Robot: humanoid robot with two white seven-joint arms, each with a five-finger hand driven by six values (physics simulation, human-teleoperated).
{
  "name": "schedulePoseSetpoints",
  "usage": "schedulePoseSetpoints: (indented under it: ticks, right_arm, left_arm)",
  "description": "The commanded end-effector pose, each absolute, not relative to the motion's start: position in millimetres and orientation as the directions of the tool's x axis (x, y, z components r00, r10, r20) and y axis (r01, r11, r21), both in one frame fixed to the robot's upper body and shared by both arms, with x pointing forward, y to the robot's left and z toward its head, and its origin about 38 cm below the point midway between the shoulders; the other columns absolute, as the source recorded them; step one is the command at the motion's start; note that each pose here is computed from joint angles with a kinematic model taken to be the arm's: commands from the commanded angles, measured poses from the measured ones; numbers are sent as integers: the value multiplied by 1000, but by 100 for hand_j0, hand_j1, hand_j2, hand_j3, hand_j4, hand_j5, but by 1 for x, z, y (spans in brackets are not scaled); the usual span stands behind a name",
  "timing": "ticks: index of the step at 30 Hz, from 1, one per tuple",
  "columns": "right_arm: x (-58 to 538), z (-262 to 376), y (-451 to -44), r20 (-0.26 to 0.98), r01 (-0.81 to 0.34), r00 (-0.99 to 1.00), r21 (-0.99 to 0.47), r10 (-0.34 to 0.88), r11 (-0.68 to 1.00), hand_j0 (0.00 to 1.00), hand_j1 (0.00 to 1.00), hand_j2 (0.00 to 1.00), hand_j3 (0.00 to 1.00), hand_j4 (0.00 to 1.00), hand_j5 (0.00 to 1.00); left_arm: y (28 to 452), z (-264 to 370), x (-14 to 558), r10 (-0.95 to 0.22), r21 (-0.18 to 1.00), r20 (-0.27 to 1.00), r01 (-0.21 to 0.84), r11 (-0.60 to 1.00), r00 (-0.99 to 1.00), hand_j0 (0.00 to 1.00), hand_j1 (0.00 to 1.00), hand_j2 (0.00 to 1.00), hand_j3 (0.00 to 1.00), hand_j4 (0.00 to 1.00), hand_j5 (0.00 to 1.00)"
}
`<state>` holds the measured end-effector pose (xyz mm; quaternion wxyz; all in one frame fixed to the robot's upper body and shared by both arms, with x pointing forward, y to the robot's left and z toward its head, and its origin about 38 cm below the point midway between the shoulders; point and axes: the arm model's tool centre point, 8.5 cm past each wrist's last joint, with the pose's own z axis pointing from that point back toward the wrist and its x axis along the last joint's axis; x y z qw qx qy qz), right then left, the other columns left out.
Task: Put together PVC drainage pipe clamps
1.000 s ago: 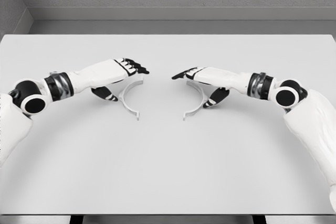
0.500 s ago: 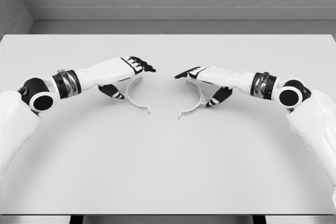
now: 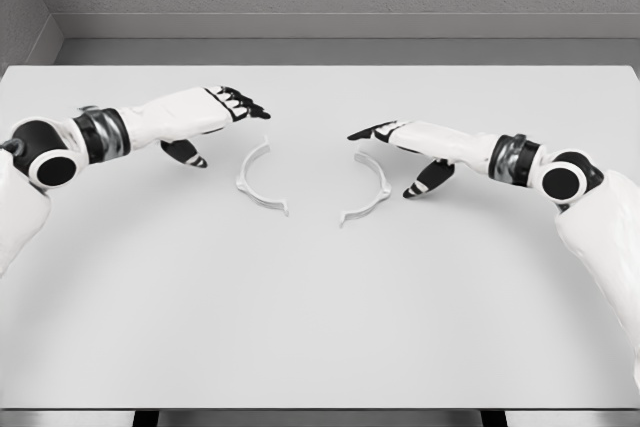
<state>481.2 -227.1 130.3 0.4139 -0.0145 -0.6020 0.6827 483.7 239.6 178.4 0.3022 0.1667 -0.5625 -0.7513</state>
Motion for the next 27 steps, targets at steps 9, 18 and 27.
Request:
schedulePoseSetpoints:
  ticks: [9,18,27]
  right_arm:
    - [482,129,-196,489,-547,-679,-835,547,68,100,100,100,100,100,100]
    - [485,129,-182,487,-545,-689,-836,537,59,100,100,100,100,100,100]
    - [492,139,-222,467,-526,-654,-846,595,86,100,100,100,100,100,100]
  left_arm:
    - [211,163,491,-630,941,147,305,-149,-762,100,100,100,100,100,100]
    - [211,147,496,-652,926,166,344,-155,-740,100,100,100,100,100,100]
    - [198,151,498,-636,931,171,334,-146,-753,100,100,100,100,100,100]
